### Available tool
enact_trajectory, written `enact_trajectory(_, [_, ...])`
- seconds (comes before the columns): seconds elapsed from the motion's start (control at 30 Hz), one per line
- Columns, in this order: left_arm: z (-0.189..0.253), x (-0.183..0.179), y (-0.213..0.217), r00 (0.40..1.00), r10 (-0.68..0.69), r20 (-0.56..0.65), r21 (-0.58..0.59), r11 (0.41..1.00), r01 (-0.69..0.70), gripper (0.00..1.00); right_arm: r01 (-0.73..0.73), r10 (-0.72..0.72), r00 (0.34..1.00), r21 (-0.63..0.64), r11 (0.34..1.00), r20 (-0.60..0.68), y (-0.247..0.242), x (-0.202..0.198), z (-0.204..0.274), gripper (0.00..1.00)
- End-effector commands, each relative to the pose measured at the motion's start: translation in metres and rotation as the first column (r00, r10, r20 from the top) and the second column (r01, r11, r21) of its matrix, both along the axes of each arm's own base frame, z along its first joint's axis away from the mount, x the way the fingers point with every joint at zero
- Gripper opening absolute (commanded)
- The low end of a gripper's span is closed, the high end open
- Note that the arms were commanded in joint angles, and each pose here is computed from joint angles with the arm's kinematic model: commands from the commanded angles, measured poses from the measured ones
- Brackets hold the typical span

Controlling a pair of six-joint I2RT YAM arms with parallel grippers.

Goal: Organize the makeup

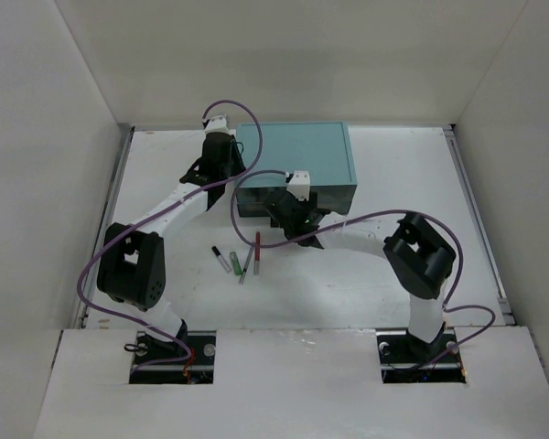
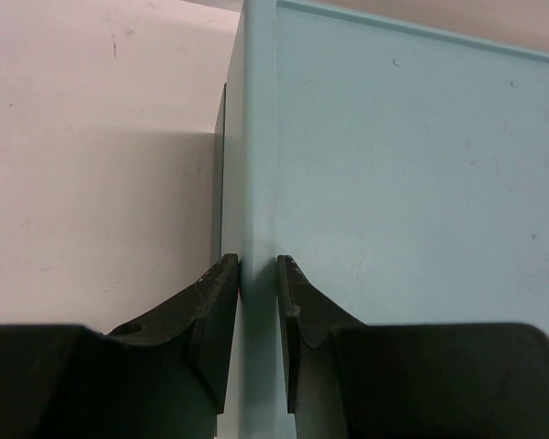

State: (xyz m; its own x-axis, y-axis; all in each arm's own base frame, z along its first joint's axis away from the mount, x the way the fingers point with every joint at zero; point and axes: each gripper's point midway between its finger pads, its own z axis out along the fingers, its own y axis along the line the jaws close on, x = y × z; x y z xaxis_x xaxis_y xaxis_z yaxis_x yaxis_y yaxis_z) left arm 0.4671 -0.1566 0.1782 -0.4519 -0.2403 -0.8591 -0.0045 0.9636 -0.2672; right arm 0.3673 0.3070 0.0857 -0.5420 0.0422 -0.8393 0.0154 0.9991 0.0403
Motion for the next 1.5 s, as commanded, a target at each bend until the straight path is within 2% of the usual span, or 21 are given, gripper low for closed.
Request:
enact_trajectory(0.0, [-0.075,-0.045,0.003,0.959,-0.046,-0.281,0.101,0.992,0.078,0.08,0.053,-0.058,0.998,0.107,0.993,0.037,0.011,0.021,0.013,0.77])
enact_trajectory(0.23, [-0.073,-0.046,0.004,0.960,-0.047,-0.276,0.100,0.992,0.077,0.08,0.090,-0.093,0.995,0.100,0.991,0.029,0.005,0.035,0.001,0.76])
enact_trajectory(0.3, [-0.073,-0.046,0.004,0.960,-0.047,-0.276,0.100,0.992,0.077,0.08,0.100,-0.104,0.994,0.104,0.989,0.032,0.003,0.037,0.000,0.73])
enact_trajectory(0.47, [-0.072,-0.047,0.005,0.960,-0.046,-0.275,0.100,0.992,0.076,0.08,0.099,-0.108,0.992,0.120,0.988,0.070,0.001,0.040,0.007,0.52])
enact_trajectory(0.6, [-0.071,-0.047,0.005,0.961,-0.046,-0.274,0.099,0.992,0.075,0.08,0.088,-0.097,0.993,0.119,0.989,0.070,-0.006,0.033,0.002,0.25])
enact_trajectory(0.7, [-0.071,-0.047,0.005,0.961,-0.045,-0.274,0.098,0.992,0.074,0.08,0.080,-0.086,0.995,0.106,0.991,0.052,-0.011,0.017,-0.008,0.15])
enact_trajectory(0.9, [-0.069,-0.047,0.006,0.962,-0.043,-0.269,0.098,0.993,0.071,0.08,0.010,-0.008,1.000,0.096,0.995,-0.021,-0.003,-0.041,-0.035,0.09])
enact_trajectory(1.1, [-0.071,-0.048,0.008,0.962,-0.035,-0.272,0.102,0.993,0.065,0.08,-0.059,0.083,0.989,0.190,0.980,-0.122,0.021,-0.105,-0.048,0.08])
enact_trajectory(1.3, [-0.071,-0.050,0.008,0.962,-0.033,-0.272,0.105,0.992,0.064,0.08,-0.097,0.132,0.973,0.181,0.979,-0.190,0.031,-0.156,-0.050,0.08])
enact_trajectory(1.43, [-0.071,-0.050,0.007,0.961,-0.033,-0.273,0.107,0.992,0.064,0.08,-0.110,0.138,0.967,0.139,0.984,-0.212,0.028,-0.169,-0.046,0.09])
enact_trajectory(1.47, [-0.072,-0.050,0.007,0.961,-0.033,-0.275,0.107,0.992,0.064,0.08,-0.109,0.136,0.967,0.129,0.986,-0.216,0.025,-0.170,-0.044,0.13])
